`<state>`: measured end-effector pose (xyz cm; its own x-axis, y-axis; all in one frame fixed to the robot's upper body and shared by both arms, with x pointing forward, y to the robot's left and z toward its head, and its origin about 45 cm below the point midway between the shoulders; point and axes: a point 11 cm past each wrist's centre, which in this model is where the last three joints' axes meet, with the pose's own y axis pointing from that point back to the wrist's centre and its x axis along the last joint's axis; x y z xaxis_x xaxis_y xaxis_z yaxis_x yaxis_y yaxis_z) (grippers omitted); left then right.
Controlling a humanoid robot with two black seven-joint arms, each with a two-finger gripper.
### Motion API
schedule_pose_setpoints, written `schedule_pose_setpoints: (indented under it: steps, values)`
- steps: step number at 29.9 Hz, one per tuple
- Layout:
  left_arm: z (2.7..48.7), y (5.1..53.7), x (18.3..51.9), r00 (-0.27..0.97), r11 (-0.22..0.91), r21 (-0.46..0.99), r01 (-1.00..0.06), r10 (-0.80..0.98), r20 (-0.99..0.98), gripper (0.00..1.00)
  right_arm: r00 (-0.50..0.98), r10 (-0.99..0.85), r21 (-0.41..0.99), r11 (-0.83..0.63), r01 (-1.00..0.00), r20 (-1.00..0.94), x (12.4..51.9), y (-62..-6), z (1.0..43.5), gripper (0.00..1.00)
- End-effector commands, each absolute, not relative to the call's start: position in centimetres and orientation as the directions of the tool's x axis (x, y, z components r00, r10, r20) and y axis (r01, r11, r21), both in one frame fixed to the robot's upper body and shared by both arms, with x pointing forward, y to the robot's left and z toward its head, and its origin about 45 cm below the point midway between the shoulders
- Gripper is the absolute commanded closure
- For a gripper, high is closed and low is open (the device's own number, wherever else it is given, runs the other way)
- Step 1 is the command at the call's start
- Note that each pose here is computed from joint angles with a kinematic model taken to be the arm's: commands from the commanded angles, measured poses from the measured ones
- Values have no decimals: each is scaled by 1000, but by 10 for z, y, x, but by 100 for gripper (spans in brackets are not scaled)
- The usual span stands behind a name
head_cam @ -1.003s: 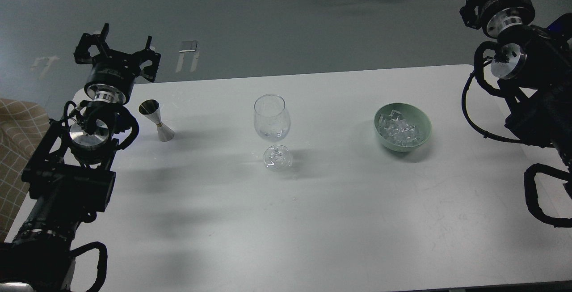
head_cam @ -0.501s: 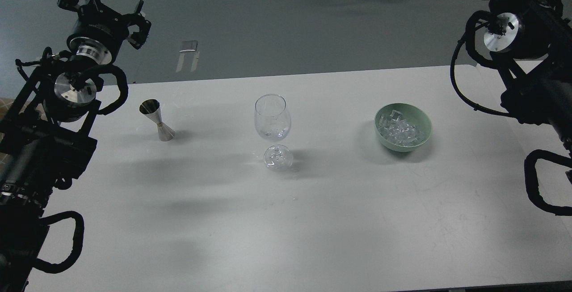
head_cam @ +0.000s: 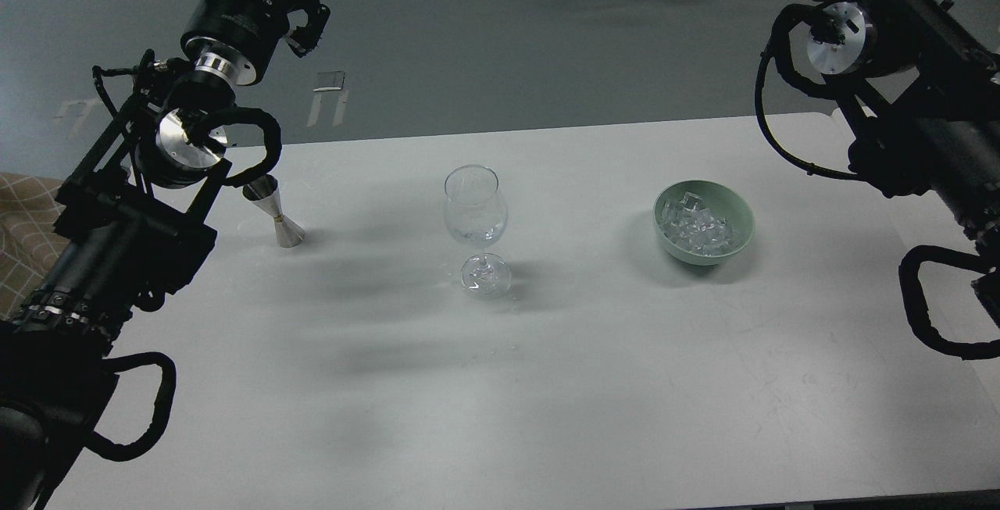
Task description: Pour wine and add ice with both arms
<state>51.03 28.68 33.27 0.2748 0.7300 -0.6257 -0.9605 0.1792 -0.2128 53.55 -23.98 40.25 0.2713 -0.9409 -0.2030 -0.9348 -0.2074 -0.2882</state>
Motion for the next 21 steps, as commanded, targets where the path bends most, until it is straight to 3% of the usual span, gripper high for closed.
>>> schedule_pose_setpoints:
  steps: [1, 13, 21]
  values:
    - [322, 294, 505, 262, 141, -235, -962, 731, -630, 2, 285, -936, -290, -219, -932, -209, 535, -236, 402, 0]
    - [317, 294, 501, 307, 169, -270, -948, 706, -638, 2, 279, -936, -284, -213, -935, -214, 536, -238, 404, 0]
    - [326, 284, 502, 345, 205, -287, -936, 704, -621, 2, 230, -946, -283, -162, -945, -230, 533, -269, 398, 0]
